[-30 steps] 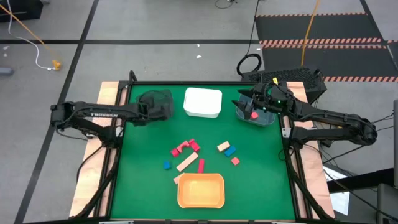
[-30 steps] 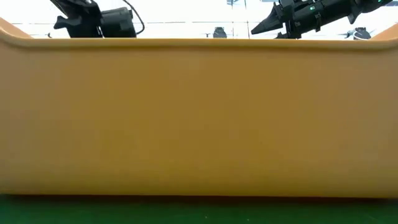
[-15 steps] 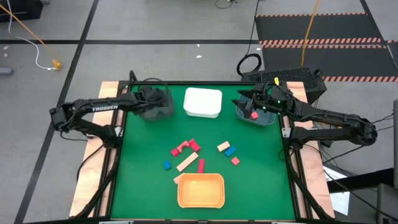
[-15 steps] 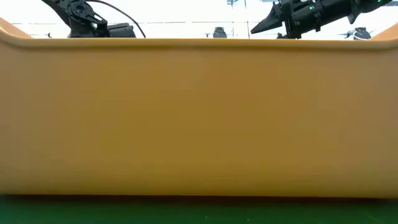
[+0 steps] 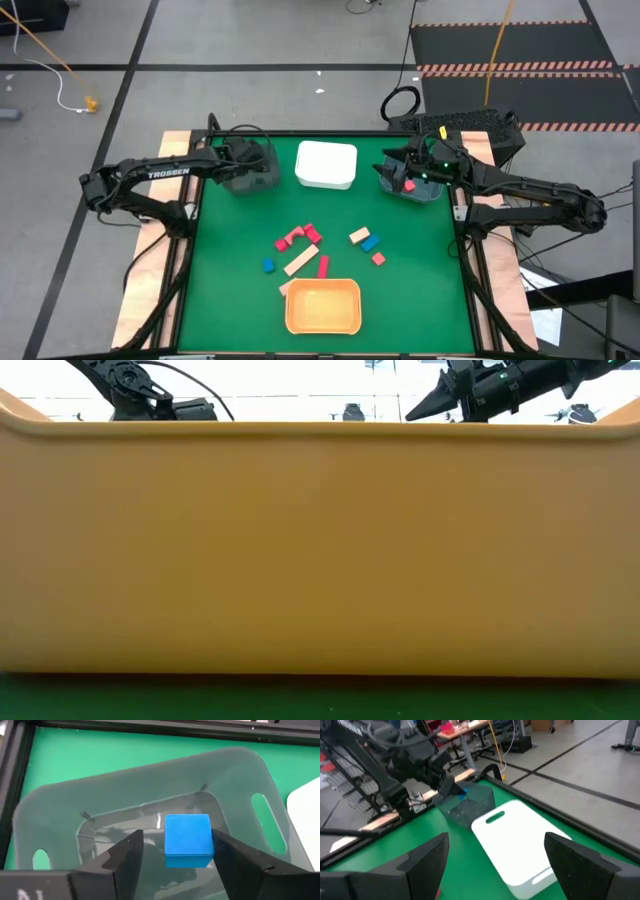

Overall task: Sort & place blocks by color
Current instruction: Put the blue block into the black bin, then put the wooden block into the white bin

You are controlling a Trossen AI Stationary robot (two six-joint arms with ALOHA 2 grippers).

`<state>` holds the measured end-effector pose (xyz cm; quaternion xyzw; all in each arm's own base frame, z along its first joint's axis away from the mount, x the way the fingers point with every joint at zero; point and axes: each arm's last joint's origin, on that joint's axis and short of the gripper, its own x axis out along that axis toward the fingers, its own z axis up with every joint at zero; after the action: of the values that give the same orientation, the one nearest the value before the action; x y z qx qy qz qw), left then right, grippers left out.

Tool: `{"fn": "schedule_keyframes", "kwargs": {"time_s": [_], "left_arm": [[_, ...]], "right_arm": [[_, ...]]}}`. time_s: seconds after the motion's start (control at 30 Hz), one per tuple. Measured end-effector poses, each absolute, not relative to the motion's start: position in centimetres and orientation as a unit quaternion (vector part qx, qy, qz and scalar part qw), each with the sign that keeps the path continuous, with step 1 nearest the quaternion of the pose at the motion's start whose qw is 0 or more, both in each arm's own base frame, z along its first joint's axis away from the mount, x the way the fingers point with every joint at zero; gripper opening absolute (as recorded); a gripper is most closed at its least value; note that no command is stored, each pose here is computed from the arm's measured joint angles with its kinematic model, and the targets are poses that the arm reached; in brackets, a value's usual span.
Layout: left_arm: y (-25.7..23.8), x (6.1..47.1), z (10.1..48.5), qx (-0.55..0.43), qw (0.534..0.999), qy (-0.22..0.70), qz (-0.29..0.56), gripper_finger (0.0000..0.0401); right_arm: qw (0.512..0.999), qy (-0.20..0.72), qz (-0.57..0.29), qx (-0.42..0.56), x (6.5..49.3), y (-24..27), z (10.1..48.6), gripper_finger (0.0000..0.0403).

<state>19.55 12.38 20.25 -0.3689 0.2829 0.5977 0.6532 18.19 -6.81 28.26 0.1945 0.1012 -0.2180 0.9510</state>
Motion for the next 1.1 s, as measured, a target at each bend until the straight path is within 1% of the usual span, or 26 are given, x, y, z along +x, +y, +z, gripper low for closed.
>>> {"fn": "schedule_keyframes", "kwargs": {"time_s": [0.2,0.33,0.4,0.5,0.6,0.67,0.73,0.8,0.93,1.03,1.1], "left_arm": [[12.4,19.6,20.2,-0.367,0.658,0.290,0.590,0.0259],[12.5,19.6,20.2,-0.386,0.665,0.305,0.562,0.0261],[12.6,19.6,20.2,-0.399,0.662,0.308,0.555,0.0251],[12.6,19.6,20.2,-0.403,0.662,0.305,0.553,0.0224],[12.7,20.0,20.3,-0.412,0.676,0.297,0.533,0.0196],[12.8,20.4,20.5,-0.421,0.694,0.289,0.508,0.0184],[12.9,21.0,20.9,-0.430,0.720,0.274,0.471,0.0178],[12.9,21.8,21.4,-0.435,0.751,0.253,0.427,0.0176],[12.3,23.7,22.9,-0.436,0.816,0.198,0.324,0.0175],[11.1,25.2,24.1,-0.430,0.854,0.152,0.251,0.0175],[9.9,26.1,24.9,-0.425,0.872,0.123,0.210,0.0175]], "right_arm": [[0.950,0.101,-0.206,0.212,18.4,-6.3,28.2,0.0320],[0.951,0.100,-0.196,0.216,18.5,-5.9,28.3,0.0320],[0.952,0.101,-0.193,0.216,18.6,-5.8,28.3,0.0320],[0.952,0.101,-0.190,0.216,18.6,-5.6,28.3,0.0320],[0.952,0.102,-0.188,0.221,18.6,-5.5,28.3,0.0320],[0.947,0.107,-0.188,0.237,18.6,-5.4,28.1,0.0320],[0.942,0.131,-0.180,0.250,18.5,-5.2,27.7,0.0320],[0.932,0.170,-0.177,0.266,18.3,-5.0,27.0,0.0320],[0.900,0.258,-0.200,0.289,17.4,-4.7,25.3,0.0320],[0.886,0.298,-0.205,0.291,16.9,-4.5,24.7,0.0320],[0.891,0.310,-0.186,0.274,16.9,-4.2,24.6,0.0320]]}}
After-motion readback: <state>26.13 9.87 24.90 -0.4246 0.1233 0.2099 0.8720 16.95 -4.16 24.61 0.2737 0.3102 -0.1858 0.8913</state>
